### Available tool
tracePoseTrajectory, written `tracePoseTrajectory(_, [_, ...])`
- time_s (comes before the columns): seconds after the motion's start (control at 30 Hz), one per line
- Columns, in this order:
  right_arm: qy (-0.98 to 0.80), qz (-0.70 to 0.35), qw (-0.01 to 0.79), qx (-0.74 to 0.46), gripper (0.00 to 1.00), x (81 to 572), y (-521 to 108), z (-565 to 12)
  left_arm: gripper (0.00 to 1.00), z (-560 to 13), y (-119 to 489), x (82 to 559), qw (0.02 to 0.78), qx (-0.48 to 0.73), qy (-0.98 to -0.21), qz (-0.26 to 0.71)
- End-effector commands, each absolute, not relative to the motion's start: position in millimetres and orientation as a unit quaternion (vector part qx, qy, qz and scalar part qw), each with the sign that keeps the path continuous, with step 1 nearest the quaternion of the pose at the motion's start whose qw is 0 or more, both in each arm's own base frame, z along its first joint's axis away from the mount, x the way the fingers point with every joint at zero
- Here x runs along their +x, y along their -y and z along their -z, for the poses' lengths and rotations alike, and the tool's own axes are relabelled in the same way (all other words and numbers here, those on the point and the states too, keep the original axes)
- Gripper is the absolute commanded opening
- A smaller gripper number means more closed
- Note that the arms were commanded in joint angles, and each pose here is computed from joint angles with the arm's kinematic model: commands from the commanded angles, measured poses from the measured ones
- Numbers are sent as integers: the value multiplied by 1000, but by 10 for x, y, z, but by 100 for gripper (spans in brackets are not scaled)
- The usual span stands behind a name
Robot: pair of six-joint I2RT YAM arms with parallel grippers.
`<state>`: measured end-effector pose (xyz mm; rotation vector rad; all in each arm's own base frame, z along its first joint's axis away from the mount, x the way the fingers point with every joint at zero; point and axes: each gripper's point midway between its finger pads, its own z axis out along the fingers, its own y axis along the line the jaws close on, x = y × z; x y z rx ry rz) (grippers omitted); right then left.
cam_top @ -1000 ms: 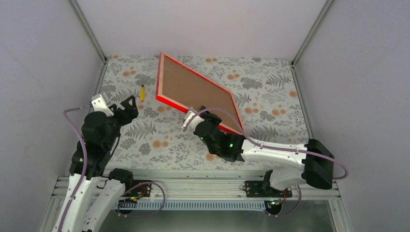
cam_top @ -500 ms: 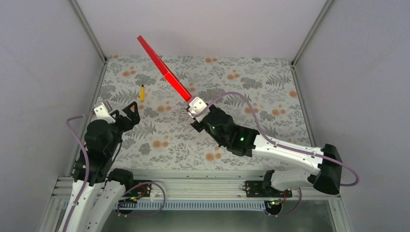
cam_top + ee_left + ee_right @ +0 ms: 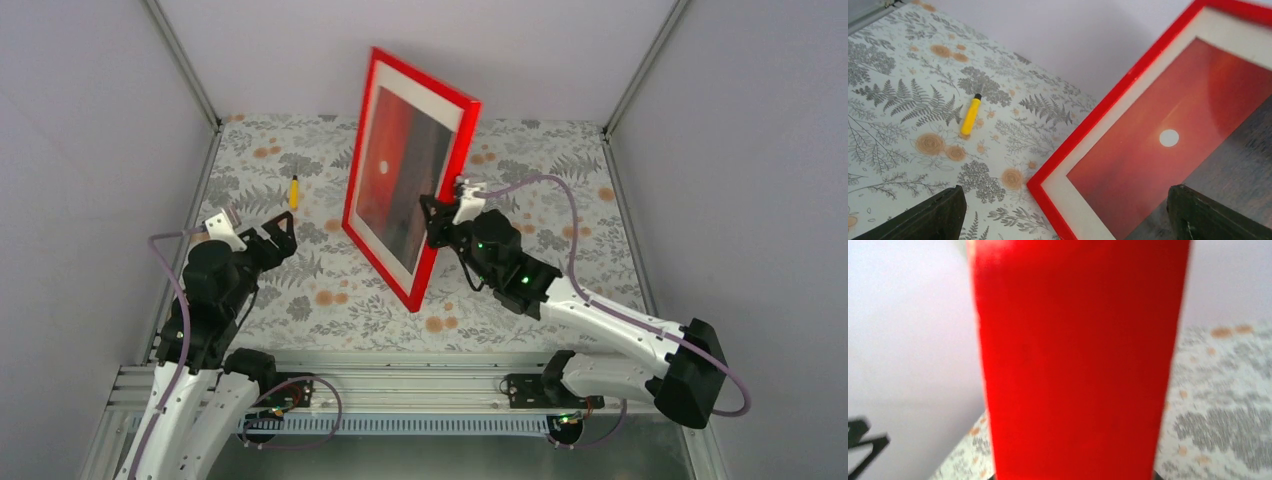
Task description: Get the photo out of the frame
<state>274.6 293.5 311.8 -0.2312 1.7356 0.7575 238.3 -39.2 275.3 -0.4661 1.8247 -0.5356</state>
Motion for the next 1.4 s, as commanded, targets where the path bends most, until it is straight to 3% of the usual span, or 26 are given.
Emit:
tracePoseTrajectory(0.0, [-708,-430,548,119,4,2916,-2493,-3092,100,-2700,447,2365,539,-195,-784,237])
tracePoseTrajectory(0.33, [-708,-422,463,327,4,3029,-1967,-1980,100,-2366,541,2343,492,-196,-811,249])
tracePoseTrajectory(0.67, [-695,-420,363,456,4,2950,-1762,-1077,100,-2048,659,2359,446,-198,-831,266])
tracePoseTrajectory(1.27, [-776,-338,230,479,4,2481,-1871,-330,100,-1446,889,2409,367,-200,-857,303])
tracePoseTrajectory(1.37, [-786,-331,213,477,9,2388,-1912,-281,100,-1422,888,2403,365,-201,-857,302])
